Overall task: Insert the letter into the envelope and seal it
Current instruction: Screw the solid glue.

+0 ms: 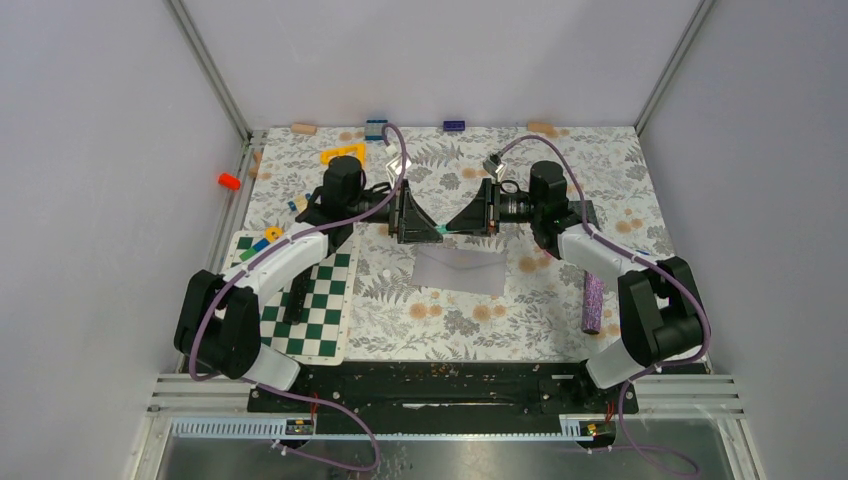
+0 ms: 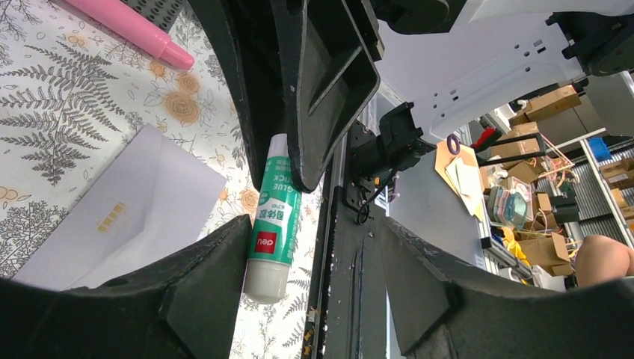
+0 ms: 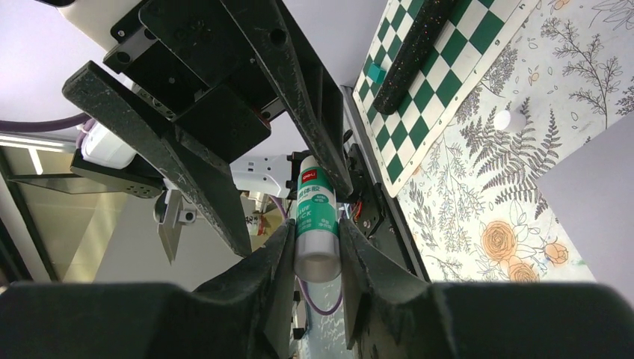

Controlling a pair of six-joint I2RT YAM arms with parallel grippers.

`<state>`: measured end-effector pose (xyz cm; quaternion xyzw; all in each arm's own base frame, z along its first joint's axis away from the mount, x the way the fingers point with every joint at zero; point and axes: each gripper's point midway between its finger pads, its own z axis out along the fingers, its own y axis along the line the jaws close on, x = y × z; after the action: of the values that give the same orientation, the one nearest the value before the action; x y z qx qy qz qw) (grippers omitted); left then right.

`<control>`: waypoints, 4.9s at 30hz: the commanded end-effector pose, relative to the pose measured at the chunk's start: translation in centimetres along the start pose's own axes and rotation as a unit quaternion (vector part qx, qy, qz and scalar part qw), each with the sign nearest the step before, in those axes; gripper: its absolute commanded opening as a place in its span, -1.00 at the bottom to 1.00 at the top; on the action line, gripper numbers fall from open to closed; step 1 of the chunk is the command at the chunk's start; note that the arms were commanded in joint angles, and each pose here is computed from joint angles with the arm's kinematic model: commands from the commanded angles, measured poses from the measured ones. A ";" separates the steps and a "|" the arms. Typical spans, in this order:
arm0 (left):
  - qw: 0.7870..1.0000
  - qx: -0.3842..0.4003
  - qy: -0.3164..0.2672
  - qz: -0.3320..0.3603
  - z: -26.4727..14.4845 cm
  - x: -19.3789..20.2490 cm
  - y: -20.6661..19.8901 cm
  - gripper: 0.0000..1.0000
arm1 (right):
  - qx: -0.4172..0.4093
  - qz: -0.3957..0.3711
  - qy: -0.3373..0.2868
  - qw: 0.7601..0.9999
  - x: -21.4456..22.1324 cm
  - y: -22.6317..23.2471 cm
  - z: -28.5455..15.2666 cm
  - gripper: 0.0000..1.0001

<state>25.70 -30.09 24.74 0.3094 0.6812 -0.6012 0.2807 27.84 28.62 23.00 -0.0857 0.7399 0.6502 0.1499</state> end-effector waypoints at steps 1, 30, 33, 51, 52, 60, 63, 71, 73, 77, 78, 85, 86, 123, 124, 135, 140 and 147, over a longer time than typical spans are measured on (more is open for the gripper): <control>0.999 0.005 -0.004 0.047 0.3 -1.5 -0.7 0.24 | -0.015 -0.026 0.013 0.999 -0.1 1.0 0.2 -0.58; 0.997 -0.023 0.002 0.069 0.2 -1.2 -0.1 -0.56 | -0.018 -0.019 0.026 0.999 0.0 1.6 0.3 0.23; 0.996 -0.030 0.000 0.081 0.0 -1.3 -0.3 -0.61 | -0.019 -0.019 0.026 0.999 0.0 1.8 0.2 0.28; 0.983 -0.079 0.027 0.166 -0.2 -0.3 -0.6 -0.73 | 0.039 0.036 0.009 0.999 -0.9 -1.2 -2.1 0.04; 0.982 -0.082 0.028 0.170 -0.2 -0.2 -0.6 -0.73 | 0.039 0.042 0.012 0.998 -0.8 -1.3 -2.0 0.01; 0.979 -0.100 0.029 0.176 -0.1 -0.2 -0.1 -0.76 | 0.013 0.059 0.008 0.998 -0.4 -0.1 -2.1 -0.03; 0.979 -0.101 0.030 0.175 0.0 -0.1 -0.1 -0.77 | 0.015 0.061 0.008 0.998 -0.3 -0.3 -2.0 -0.03; 0.979 -0.100 0.031 0.174 0.0 -0.1 -0.1 -0.77 | 0.019 0.069 0.022 0.997 0.6 -1.0 -1.1 -0.05; 0.979 -0.100 0.031 0.175 0.0 0.0 -0.1 -0.77 | 0.019 0.066 0.026 0.997 0.8 -0.9 -1.1 -0.07; 0.979 -0.101 0.031 0.174 0.0 -0.1 -0.1 -0.78 | 0.017 0.062 0.031 0.997 1.2 -0.8 -1.2 -0.11; 0.979 -0.102 0.031 0.174 0.0 0.0 -0.1 -0.78 | 0.018 0.062 0.033 0.997 1.3 -0.8 -1.2 -0.13; 0.979 -0.100 0.031 0.174 0.0 0.0 -0.2 -0.78 | 0.002 0.064 0.047 0.997 1.9 -0.5 -1.4 -0.20; 0.979 -0.100 0.031 0.174 0.0 0.0 -0.2 -0.78 | 0.000 0.064 0.047 0.997 1.9 -0.4 -1.4 -0.20; 0.996 0.040 0.057 0.047 1.5 1.8 -1.8 -0.79 | -0.016 -0.371 0.109 0.922 5.5 -1.1 -3.8 -0.37; 0.996 0.043 0.059 0.044 1.5 1.9 -1.9 -0.79 | -0.009 -0.394 0.109 0.913 5.5 -1.3 -3.9 -0.35; 0.997 0.042 0.059 0.040 1.5 1.8 -1.7 -0.79 | 0.038 -0.560 0.092 0.822 6.1 -0.7 -5.1 0.17; 0.992 -0.003 0.060 0.107 0.6 1.0 -1.9 -0.80 | 0.027 -0.453 0.104 0.885 8.3 0.9 -6.1 0.25; 0.969 -0.063 0.078 0.227 -0.3 0.9 -2.6 -0.83 | -0.012 -0.184 0.108 0.977 6.5 3.4 -6.1 0.21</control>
<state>22.98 -30.38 23.05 0.4173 0.6865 -0.5204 0.2895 19.69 23.10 21.52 -0.4115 0.6880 0.5158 0.3020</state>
